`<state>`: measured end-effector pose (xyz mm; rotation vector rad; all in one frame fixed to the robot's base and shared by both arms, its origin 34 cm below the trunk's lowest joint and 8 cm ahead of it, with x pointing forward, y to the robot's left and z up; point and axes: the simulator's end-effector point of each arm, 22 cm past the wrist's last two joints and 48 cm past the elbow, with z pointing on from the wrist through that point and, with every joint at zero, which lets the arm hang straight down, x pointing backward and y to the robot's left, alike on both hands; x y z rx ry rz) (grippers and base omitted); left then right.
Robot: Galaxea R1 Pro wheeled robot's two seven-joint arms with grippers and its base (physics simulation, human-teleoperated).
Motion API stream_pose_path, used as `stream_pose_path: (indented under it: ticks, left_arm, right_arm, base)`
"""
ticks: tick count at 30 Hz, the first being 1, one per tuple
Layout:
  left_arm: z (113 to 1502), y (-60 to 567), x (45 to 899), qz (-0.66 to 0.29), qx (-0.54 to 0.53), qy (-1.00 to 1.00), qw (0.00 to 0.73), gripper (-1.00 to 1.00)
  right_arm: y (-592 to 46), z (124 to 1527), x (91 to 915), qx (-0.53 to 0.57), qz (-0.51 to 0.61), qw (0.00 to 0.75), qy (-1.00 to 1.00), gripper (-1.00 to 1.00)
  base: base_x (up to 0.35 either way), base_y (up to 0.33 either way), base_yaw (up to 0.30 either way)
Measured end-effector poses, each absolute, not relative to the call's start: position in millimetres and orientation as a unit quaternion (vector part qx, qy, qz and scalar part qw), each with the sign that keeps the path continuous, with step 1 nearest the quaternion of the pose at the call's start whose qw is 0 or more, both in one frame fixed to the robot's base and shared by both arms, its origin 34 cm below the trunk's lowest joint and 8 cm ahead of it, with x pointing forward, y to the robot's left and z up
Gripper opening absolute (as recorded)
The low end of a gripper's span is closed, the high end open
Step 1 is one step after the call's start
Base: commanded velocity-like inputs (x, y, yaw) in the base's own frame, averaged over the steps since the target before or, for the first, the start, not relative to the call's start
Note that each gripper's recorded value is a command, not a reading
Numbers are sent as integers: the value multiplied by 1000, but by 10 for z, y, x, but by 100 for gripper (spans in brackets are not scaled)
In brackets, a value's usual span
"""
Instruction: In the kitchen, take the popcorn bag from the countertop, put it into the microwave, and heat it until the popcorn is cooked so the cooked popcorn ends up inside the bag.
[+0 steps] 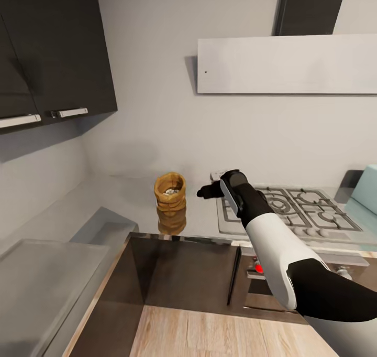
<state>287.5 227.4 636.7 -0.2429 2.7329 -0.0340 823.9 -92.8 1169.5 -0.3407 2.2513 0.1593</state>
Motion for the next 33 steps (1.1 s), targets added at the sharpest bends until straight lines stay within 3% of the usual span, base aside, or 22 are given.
stream_pose_path:
  ticks: [7, 26, 32, 33]
  left_arm:
    - [6368, 2272, 2875, -12, -85, 976, 198, 100]
    - [6368, 2271, 2875, -12, -84, 977, 198, 100]
    - [6368, 2271, 2875, -12, -84, 977, 198, 100]
    - [6368, 2271, 2875, -12, -84, 977, 198, 100]
  right_arm:
    - [-933, 11659, 8220, -135, 63, 410, 900, 100]
    - [-862, 11592, 8140, -125, 88, 390, 908, 100]
    - [-1122, 11644, 8160, -25, 60, 377, 924, 100]
    - [-894, 11788, 8093, -27, 51, 393, 918, 100]
  base:
    - [216, 0, 0]
    - [6, 0, -84]
    - [0, 0, 0]
    - [0, 0, 0]
